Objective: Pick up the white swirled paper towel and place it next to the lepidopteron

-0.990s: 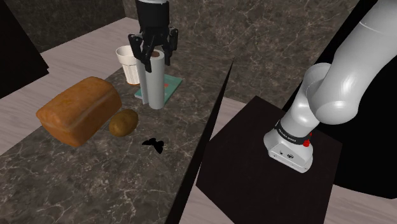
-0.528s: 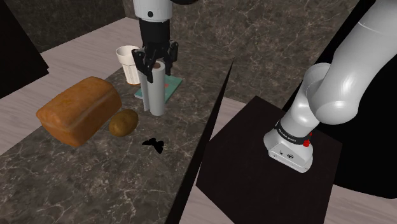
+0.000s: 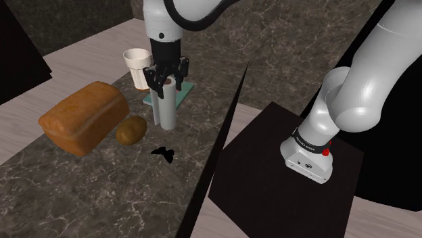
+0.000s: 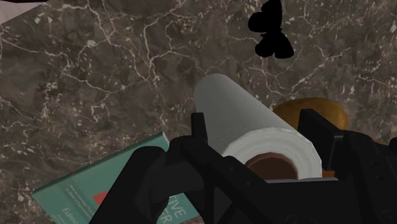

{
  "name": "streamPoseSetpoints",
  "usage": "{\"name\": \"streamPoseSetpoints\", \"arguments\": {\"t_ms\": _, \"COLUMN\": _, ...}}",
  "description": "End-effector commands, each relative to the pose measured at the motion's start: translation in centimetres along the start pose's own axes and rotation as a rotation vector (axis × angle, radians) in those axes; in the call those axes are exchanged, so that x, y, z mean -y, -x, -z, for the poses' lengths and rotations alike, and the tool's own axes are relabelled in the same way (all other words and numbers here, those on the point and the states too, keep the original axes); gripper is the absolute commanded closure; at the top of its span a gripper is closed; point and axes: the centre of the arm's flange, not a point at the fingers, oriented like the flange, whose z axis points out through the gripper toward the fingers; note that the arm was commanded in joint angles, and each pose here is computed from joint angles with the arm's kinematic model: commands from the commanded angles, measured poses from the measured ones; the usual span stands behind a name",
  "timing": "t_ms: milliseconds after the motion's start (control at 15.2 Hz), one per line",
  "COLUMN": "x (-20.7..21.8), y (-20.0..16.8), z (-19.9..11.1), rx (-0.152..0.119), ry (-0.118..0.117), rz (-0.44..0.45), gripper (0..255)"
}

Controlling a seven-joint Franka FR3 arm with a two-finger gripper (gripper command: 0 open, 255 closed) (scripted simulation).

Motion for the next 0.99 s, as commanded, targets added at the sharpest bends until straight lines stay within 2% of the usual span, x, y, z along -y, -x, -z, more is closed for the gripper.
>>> {"name": "streamPoseSetpoints", "arguments": {"t_ms": 0, "x": -0.11, "y": 0.03, "z": -1.13, "rx": 0.0, "ry": 0.0, "rz": 0.0, "gripper": 255}}
{"name": "streamPoseSetpoints", "arguments": {"t_ms": 66, "x": -0.16, "y": -0.02, "z": -2.12, "rx": 0.0, "ry": 0.0, "rz": 0.0, "gripper": 255}}
{"name": "streamPoseSetpoints", "arguments": {"t_ms": 594, "x": -0.16, "y": -0.02, "z": -2.12, "rx": 0.0, "ry": 0.0, "rz": 0.0, "gripper": 255}}
{"name": "streamPoseSetpoints", "arguments": {"t_ms": 660, "x": -0.16, "y": -0.02, "z": -2.12, "rx": 0.0, "ry": 0.0, "rz": 0.0, "gripper": 0}}
{"name": "streamPoseSetpoints", "arguments": {"t_ms": 924, "x": -0.16, "y": -0.02, "z": -2.11, "rx": 0.0, "ry": 0.0, "rz": 0.0, "gripper": 0}}
